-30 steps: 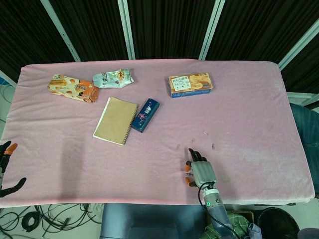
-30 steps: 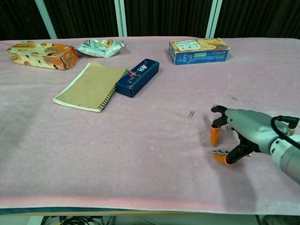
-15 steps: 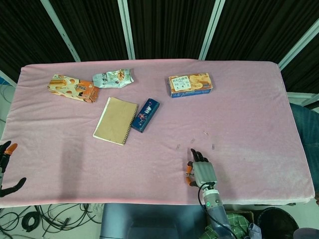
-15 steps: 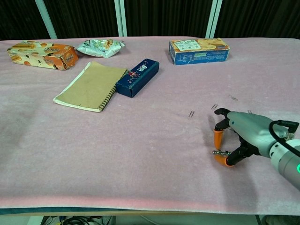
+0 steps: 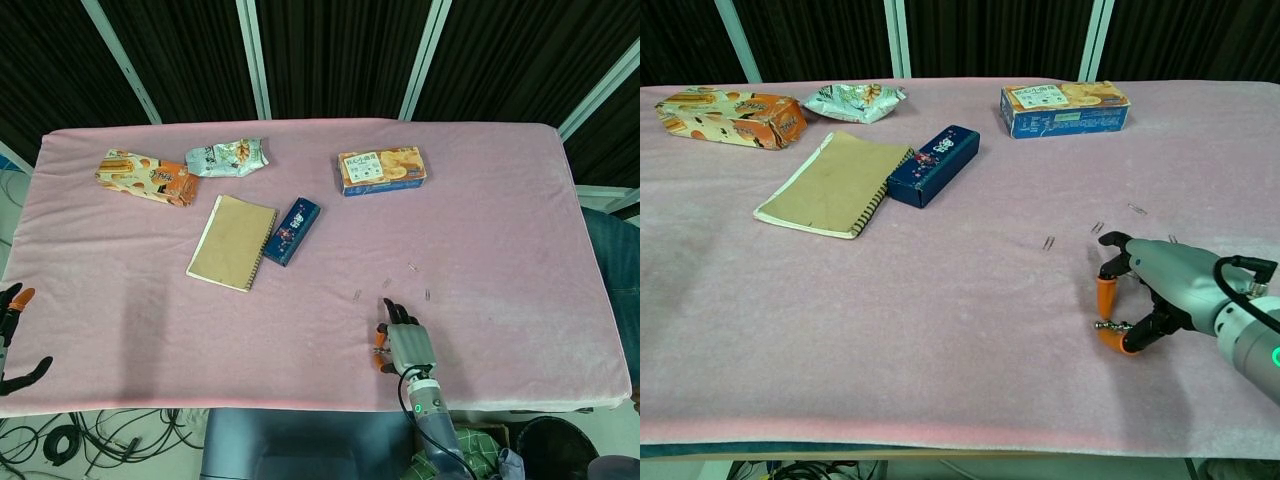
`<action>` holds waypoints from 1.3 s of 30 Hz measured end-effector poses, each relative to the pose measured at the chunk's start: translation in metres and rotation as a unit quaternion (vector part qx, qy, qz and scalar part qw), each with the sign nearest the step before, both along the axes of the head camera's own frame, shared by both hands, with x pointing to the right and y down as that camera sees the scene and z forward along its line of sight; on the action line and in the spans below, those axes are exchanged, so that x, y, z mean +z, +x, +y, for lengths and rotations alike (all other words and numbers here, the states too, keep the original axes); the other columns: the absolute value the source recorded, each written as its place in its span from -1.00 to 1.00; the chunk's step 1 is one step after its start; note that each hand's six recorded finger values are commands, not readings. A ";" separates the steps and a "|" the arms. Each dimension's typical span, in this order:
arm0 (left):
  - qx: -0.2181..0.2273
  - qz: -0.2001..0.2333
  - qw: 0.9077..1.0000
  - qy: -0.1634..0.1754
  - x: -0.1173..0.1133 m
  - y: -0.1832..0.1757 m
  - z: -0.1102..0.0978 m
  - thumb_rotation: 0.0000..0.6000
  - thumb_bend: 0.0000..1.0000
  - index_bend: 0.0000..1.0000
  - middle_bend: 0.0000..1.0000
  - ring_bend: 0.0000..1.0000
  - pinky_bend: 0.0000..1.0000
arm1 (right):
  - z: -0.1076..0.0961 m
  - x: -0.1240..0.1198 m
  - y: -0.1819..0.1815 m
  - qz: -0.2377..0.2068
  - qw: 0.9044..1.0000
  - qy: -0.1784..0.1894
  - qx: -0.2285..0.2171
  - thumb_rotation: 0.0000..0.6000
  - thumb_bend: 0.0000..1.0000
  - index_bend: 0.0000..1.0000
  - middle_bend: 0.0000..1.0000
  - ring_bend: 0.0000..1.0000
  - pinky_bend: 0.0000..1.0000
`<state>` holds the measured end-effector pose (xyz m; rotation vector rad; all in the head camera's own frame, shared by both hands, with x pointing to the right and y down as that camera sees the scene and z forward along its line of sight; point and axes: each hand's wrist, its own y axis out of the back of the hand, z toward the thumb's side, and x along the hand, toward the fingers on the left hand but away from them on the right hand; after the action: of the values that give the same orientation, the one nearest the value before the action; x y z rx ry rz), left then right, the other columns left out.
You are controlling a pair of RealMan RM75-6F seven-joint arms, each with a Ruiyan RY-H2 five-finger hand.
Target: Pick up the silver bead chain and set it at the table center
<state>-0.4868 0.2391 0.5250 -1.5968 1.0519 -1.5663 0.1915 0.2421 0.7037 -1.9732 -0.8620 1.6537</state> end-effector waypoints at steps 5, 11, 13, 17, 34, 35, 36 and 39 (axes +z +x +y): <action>0.000 -0.001 1.000 0.000 0.000 0.000 0.000 1.00 -0.56 -0.82 -1.00 -1.00 -1.00 | 0.000 0.001 0.000 -0.001 1.000 -0.001 0.001 0.94 -0.50 0.12 -0.99 -0.88 -0.59; 0.000 -0.001 1.000 -0.001 0.000 0.000 0.000 1.00 -0.56 -0.82 -1.00 -1.00 -1.00 | -0.001 0.001 -0.001 -0.001 1.000 0.001 0.001 0.94 -0.50 0.17 -0.99 -0.88 -0.59; 0.000 -0.001 1.000 0.000 0.000 0.000 0.000 1.00 -0.56 -0.82 -1.00 -1.00 -1.00 | -0.001 0.002 0.000 0.000 1.000 0.000 0.001 0.94 -0.50 0.18 -0.99 -0.88 -0.59; 0.000 -0.002 1.000 -0.001 0.001 0.000 0.000 1.00 -0.56 -0.82 -1.00 -1.00 -1.00 | 0.001 0.002 0.000 0.002 1.000 -0.003 -0.001 0.95 -0.50 0.18 -0.99 -0.88 -0.59; 0.000 -0.002 1.000 -0.001 0.001 0.000 0.000 1.00 -0.56 -0.81 -1.00 -1.00 -1.00 | 0.001 0.003 -0.002 0.001 1.000 -0.006 -0.001 0.94 -0.48 0.18 -0.99 -0.88 -0.59; -0.001 -0.002 1.000 -0.001 0.001 0.000 0.000 1.00 -0.56 -0.81 -1.00 -1.00 -1.00 | 0.001 0.004 -0.002 0.001 1.000 -0.006 -0.001 0.94 -0.48 0.18 -0.99 -0.88 -0.59; -0.001 -0.002 1.000 -0.001 0.001 0.000 0.000 1.00 -0.56 -0.80 -1.00 -1.00 -1.00 | 0.001 0.004 -0.002 0.001 1.000 -0.006 -0.001 0.94 -0.48 0.18 -0.99 -0.88 -0.59; -0.001 -0.002 1.000 -0.001 0.001 0.000 0.000 1.00 -0.56 -0.80 -1.00 -1.00 -1.00 | 0.001 0.004 -0.003 0.000 1.000 -0.006 -0.002 0.95 -0.48 0.14 -0.99 -0.88 -0.59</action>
<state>-0.4872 0.2388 0.5256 -1.5929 1.0510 -1.5716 0.1886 0.2430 0.7077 -1.9823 -0.8497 1.6606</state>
